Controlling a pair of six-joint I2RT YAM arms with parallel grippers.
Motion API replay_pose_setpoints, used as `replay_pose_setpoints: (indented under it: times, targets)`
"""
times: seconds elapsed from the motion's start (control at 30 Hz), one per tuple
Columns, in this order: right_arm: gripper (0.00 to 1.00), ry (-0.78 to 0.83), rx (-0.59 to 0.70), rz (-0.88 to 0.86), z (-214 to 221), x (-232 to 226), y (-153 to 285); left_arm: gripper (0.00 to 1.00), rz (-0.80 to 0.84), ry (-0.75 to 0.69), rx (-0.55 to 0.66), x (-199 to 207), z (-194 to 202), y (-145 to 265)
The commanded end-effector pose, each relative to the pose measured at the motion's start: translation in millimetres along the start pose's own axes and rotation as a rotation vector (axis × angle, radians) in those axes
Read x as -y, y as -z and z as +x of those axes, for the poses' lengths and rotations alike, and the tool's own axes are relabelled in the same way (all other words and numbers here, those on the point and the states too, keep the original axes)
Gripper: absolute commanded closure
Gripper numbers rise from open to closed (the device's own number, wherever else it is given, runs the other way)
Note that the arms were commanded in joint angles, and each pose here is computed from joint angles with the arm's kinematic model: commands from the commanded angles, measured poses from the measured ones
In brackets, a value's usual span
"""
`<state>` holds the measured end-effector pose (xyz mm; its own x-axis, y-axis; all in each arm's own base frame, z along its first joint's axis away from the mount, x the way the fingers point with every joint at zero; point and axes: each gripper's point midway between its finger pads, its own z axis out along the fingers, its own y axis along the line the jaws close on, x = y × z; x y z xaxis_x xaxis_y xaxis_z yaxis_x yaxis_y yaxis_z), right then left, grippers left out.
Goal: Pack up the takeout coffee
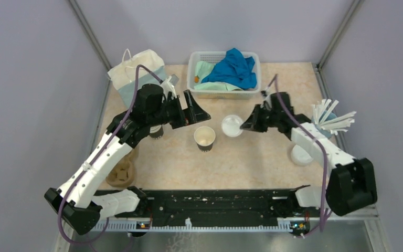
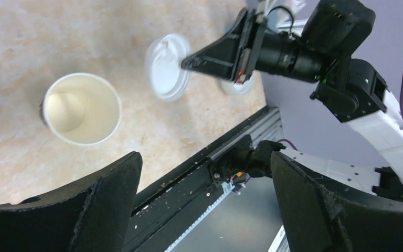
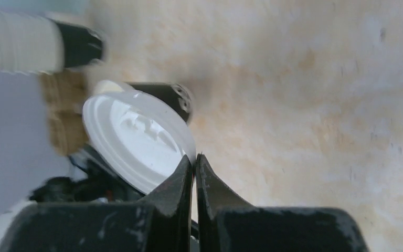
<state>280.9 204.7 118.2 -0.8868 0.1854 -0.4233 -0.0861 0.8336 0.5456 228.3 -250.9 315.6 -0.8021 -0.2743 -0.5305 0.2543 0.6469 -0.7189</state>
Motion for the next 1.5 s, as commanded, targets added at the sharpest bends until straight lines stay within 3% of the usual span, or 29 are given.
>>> replay_pose_setpoints:
  times: [0.0, 0.1, 0.23, 0.43, 0.87, 1.13, 1.47]
  targets:
    - [1.00, 0.015, -0.007, -0.646, -31, -82, 79, 0.02, 0.311, -0.103, 0.049, 68, -24, 17]
    - [1.00, 0.016, 0.001, -0.897, -51, -136, 131, 0.02, 0.469, -0.124, 0.078, 100, -34, 30]
    - [1.00, -0.016, 0.030, -1.106, -73, -189, 189, 0.02, 0.586, -0.102, 0.132, 126, -49, 44]
    - [1.00, -0.107, -0.046, -1.328, -73, -242, 225, 0.02, 0.653, -0.112, 0.302, 147, -79, 71]
    - [1.00, -0.124, -0.058, -1.338, -74, -259, 218, 0.02, 0.799, -0.015, 0.221, 163, -76, 77]
    - [1.00, -0.124, -0.091, -1.393, -70, -271, 222, 0.02, 0.819, 0.048, 0.150, 161, -69, 68]
    - [1.00, -0.106, -0.119, -1.423, -67, -280, 228, 0.02, 0.822, 0.041, 0.159, 163, -70, 72]
